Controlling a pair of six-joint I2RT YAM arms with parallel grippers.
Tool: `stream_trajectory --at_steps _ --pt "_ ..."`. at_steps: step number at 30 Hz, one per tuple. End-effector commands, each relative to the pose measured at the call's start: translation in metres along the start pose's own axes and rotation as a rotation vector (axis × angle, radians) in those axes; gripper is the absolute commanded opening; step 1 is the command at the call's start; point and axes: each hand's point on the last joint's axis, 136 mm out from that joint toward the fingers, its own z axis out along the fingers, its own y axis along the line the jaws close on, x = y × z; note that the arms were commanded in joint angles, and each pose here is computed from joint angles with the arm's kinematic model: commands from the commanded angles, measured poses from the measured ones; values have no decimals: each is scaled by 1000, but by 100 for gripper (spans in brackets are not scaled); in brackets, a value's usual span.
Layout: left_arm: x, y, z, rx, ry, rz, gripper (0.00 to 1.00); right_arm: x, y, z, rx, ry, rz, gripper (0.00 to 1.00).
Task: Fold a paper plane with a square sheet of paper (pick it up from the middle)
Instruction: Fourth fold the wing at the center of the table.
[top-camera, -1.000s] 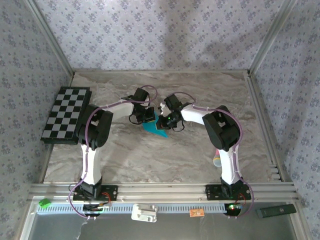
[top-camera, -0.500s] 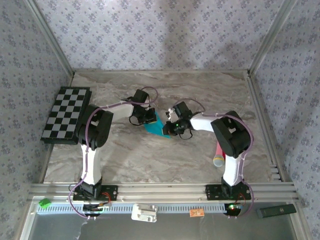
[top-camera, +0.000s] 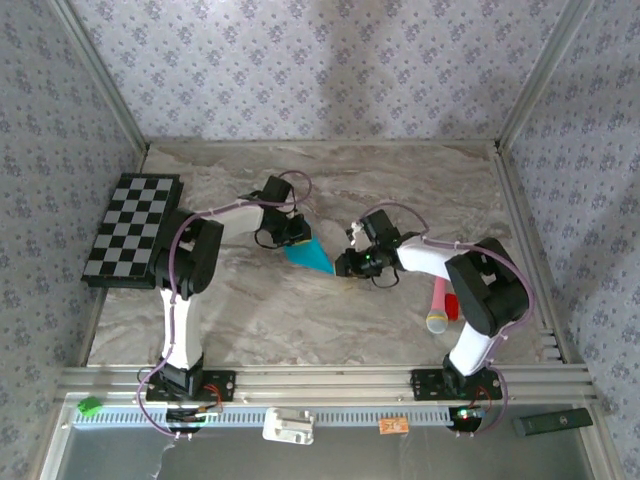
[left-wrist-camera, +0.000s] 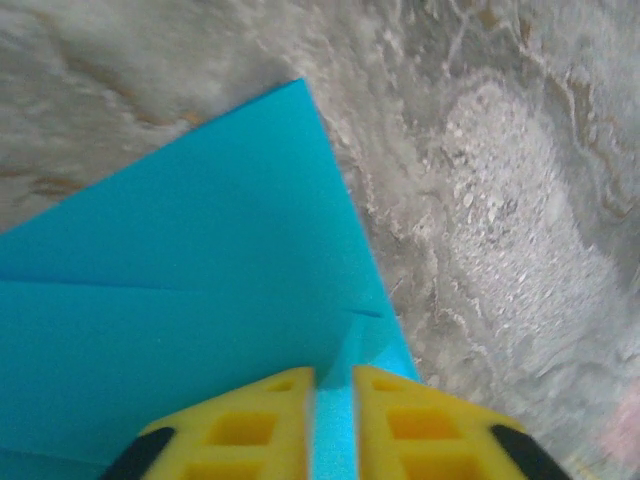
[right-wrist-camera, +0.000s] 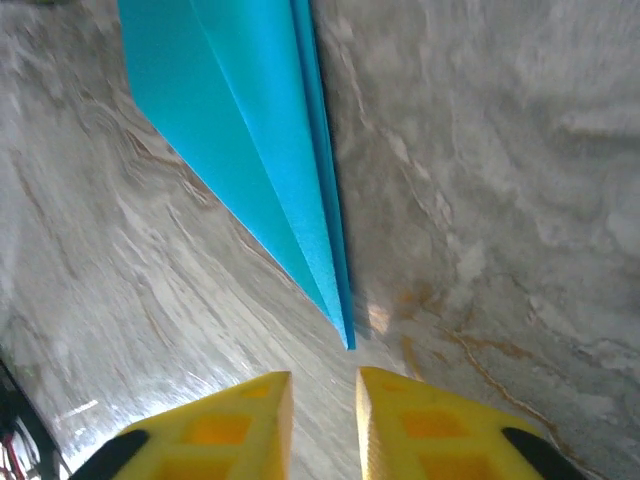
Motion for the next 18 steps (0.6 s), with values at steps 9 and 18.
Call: stream_trajectory --at_steps 9,18 --pt "-20 -2 -85 42 -205 -211 44 -78 22 5 -9 -86 -42 38" --pt "-1 18 -91 107 -224 -347 56 -106 26 37 -62 -43 -75 40"
